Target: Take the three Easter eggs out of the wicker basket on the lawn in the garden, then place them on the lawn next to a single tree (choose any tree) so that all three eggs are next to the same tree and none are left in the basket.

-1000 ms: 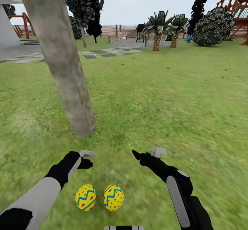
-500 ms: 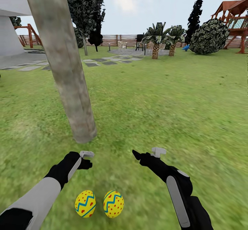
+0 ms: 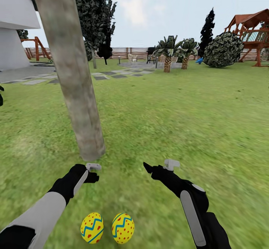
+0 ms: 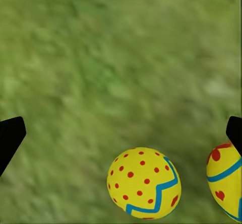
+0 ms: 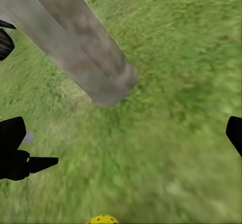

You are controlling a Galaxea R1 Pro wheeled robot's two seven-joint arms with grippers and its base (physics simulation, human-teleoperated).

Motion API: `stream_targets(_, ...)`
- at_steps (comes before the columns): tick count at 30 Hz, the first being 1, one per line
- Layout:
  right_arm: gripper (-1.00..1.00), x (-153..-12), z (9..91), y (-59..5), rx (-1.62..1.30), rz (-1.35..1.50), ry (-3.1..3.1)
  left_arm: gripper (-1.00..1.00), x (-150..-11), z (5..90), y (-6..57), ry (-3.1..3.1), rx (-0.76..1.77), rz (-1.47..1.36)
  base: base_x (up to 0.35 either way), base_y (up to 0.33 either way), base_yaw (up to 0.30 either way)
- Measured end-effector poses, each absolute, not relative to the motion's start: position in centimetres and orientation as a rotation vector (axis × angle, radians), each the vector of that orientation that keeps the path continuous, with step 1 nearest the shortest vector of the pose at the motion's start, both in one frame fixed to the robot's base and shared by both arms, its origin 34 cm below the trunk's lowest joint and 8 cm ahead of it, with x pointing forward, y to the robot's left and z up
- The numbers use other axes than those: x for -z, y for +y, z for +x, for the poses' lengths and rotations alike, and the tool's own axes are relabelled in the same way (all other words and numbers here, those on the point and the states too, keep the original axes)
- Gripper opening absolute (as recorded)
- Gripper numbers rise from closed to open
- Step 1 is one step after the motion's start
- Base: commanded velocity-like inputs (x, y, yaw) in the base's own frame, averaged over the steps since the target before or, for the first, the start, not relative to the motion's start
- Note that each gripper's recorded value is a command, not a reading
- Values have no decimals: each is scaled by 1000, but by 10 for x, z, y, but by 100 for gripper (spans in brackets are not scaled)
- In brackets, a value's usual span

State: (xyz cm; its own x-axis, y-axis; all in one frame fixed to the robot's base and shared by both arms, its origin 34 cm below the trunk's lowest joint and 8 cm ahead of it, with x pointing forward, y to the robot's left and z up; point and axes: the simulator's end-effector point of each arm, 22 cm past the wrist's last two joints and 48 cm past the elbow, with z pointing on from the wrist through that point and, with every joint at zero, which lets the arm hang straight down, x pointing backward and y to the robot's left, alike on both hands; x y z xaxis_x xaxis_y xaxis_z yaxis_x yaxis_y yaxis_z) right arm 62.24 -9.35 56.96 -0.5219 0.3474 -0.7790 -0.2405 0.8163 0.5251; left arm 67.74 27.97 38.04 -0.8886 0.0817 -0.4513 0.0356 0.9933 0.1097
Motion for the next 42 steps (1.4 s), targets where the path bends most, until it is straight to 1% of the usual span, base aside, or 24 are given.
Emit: stream_targets(42, 100, -666, 636, -88, -741, 47, 1942, 100, -476, 699, 281, 2623, -141, 76, 0, 0, 0)
